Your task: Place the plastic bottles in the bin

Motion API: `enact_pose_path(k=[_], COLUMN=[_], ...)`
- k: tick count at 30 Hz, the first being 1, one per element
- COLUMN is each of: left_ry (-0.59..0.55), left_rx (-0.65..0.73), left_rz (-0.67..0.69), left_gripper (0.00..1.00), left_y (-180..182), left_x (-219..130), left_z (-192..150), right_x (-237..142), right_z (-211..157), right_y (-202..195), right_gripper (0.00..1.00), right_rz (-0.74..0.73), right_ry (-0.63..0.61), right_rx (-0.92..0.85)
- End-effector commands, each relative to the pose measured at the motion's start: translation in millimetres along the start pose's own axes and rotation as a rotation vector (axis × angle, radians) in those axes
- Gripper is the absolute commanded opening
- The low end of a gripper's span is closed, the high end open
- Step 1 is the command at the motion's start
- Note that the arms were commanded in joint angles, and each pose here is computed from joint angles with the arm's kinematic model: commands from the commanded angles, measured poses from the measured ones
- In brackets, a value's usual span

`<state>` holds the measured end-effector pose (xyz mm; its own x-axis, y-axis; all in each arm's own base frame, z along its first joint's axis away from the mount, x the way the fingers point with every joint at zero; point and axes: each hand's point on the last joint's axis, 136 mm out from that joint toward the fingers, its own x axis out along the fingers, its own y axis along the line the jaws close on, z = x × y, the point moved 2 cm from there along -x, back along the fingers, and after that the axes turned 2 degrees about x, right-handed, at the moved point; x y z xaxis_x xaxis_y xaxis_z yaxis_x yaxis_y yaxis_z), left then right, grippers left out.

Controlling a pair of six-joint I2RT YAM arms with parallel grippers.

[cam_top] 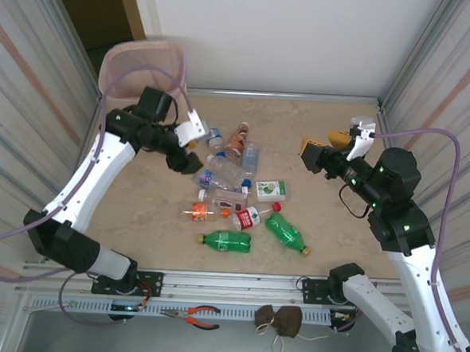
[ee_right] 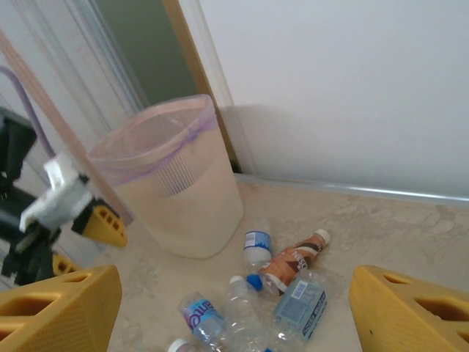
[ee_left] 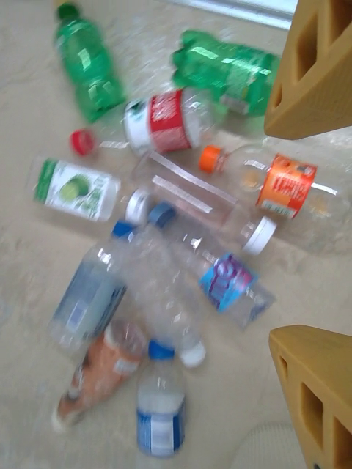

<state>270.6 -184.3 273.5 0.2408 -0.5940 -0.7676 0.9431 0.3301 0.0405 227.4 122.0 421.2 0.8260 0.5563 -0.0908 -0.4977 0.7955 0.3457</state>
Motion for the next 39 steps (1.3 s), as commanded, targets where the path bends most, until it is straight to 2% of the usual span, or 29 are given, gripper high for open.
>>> enact_pose_path(k=[1,6,12,24,39], left_ry=[-0.107,0.035,0.143,0.194,0.276], left_rx=[0.218,0.339,0.42,0.475,0.437], left_rz=[-0.037,-0.065,-0.061,-0.091,-0.159], left_gripper=[0.71,0.74,0.74,0.74,0.72], left_y=[-26.4,-49.4,-56.5,-66.6,-74.7], left_x=[4.6,47.8,81.8,126.8,162.0], left_z=[-3.0,-57.1,-86.2,-100.4,-114.3], right_x=[-2.8,-0.9,2.7,2.7,-0.5], right_z=[-2.3,-3.5,-4.6,-10.0,-14.4], right_y=[-0.4,-0.8,-1.5,-4.9,-10.3], right_gripper=[0.8,0.8,0.8,0.8,0.81], right_rz=[0.004,0.006,0.009,-0.002,-0.019], right_ry=[0.0,0.006,0.014,0.021,0.018], right_rx=[-0.027,-0.026,-0.024,-0.019,-0.023])
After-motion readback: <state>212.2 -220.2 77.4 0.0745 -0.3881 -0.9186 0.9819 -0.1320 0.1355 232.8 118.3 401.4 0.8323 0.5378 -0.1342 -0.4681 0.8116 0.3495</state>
